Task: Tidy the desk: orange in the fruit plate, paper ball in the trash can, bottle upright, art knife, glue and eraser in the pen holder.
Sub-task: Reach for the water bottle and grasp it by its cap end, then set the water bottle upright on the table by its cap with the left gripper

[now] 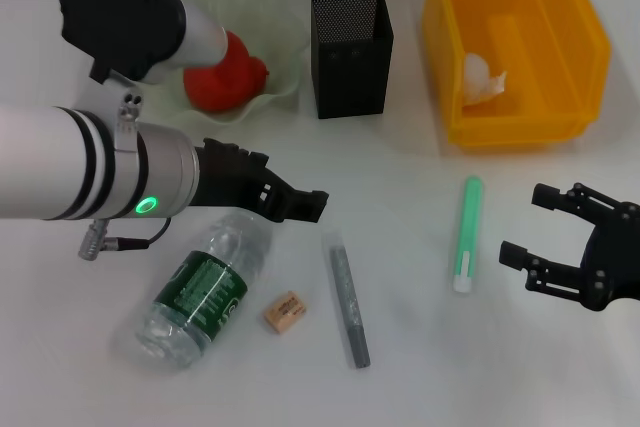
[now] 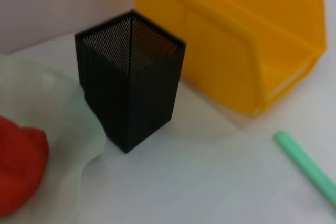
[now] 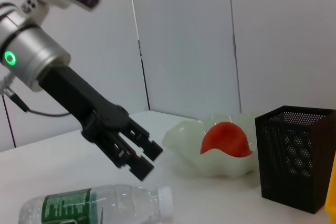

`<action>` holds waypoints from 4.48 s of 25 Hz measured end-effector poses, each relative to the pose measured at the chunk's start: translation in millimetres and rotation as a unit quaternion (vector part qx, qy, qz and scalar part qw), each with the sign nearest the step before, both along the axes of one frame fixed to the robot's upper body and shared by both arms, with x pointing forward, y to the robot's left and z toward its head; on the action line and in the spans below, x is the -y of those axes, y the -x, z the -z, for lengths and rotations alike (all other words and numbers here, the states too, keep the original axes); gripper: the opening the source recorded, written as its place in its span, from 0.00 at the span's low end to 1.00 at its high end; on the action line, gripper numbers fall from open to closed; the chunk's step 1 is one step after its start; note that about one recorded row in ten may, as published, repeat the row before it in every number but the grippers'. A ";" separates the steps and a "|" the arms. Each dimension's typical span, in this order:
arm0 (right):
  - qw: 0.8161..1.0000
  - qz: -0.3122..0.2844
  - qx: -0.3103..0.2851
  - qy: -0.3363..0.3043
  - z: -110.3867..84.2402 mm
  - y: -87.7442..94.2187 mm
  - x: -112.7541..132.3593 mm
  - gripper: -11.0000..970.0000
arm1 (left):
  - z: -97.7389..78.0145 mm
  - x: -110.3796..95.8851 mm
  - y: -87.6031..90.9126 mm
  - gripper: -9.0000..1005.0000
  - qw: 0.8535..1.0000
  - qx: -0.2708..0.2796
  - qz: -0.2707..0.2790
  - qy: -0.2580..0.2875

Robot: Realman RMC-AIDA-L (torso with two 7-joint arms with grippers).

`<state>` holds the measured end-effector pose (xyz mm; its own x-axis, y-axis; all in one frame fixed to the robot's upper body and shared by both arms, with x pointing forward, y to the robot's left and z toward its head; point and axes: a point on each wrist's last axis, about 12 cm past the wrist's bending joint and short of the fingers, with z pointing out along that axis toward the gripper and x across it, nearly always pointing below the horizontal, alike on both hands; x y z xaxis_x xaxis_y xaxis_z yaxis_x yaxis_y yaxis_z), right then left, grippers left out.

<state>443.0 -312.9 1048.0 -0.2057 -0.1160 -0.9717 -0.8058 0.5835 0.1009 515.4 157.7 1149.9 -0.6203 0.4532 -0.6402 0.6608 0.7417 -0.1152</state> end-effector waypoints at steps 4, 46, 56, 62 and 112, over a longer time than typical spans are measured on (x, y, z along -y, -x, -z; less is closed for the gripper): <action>1.000 -0.002 -0.002 -0.003 0.8 -2.1 -2.0 0.87 | 12.3 1.0 -7.1 0.86 1.000 -0.013 -0.003 -0.010; 1.000 0.002 -0.017 -0.012 5.6 0.6 -1.5 0.87 | 36.1 10.2 -30.1 0.47 0.996 -0.020 0.032 -0.083; 1.000 0.003 -0.019 -0.016 5.1 -0.2 -1.6 0.87 | 4.8 -17.1 -25.7 0.45 0.993 0.073 0.084 -0.034; 1.000 0.001 -0.021 -0.019 3.7 -3.3 -3.1 0.87 | -0.5 -46.3 -25.7 0.44 0.990 0.102 0.089 0.026; 0.998 -0.027 -0.047 -0.029 -5.6 -11.3 -8.1 0.87 | 17.4 -109.9 -16.2 0.49 0.955 0.245 0.066 0.155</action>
<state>454.3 -304.8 1053.6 -0.2907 -0.0725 -0.9541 -0.8210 0.5309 0.2098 531.6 267.6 1132.5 -0.1625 0.2494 -0.9547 0.7774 0.6281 0.0318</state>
